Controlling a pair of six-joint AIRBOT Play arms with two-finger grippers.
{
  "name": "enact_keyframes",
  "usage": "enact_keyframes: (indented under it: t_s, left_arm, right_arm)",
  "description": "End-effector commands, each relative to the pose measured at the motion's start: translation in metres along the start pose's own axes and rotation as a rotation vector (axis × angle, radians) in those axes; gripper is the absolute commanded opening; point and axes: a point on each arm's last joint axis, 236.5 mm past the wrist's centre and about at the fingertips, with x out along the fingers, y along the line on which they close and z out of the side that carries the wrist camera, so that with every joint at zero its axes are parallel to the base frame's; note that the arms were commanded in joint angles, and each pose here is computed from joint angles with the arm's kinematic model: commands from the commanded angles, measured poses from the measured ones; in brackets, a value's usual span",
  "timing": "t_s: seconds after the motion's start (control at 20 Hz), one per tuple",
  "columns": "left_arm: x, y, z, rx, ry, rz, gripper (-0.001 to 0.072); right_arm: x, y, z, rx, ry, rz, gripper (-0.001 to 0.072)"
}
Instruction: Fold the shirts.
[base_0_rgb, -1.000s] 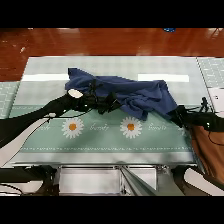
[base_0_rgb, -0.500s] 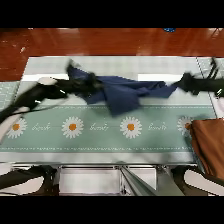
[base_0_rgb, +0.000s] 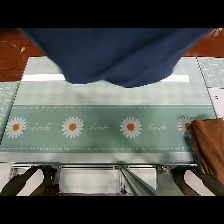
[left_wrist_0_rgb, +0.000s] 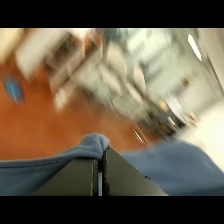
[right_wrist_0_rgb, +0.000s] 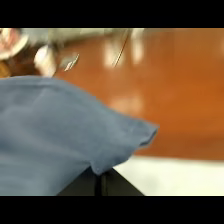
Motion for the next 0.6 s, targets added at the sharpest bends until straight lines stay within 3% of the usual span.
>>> enact_keyframes:
  t_s: [0.0, 0.15, 0.35, 0.55]
  left_arm:
    - [-0.062, -0.081, 0.056, 0.278, -0.143, 0.014, 0.0016]
    - [-0.098, -0.12, 0.071, 0.476, -0.238, 0.12, 0.0017]
    - [-0.112, -0.144, 0.039, 0.628, -0.181, 0.205, 0.0017]
    - [-0.177, -0.095, 0.032, 0.741, -0.104, 0.594, 0.0017]
  right_arm:
    - [-0.087, 0.043, 0.042, -0.154, -0.168, -0.109, 0.0024]
    - [-0.142, 0.073, 0.039, -0.219, -0.223, -0.156, 0.0024]
    - [-0.187, 0.073, 0.006, -0.222, -0.161, -0.282, 0.0024]
    - [-0.191, 0.048, -0.049, -0.158, 0.06, -0.369, 0.0025]
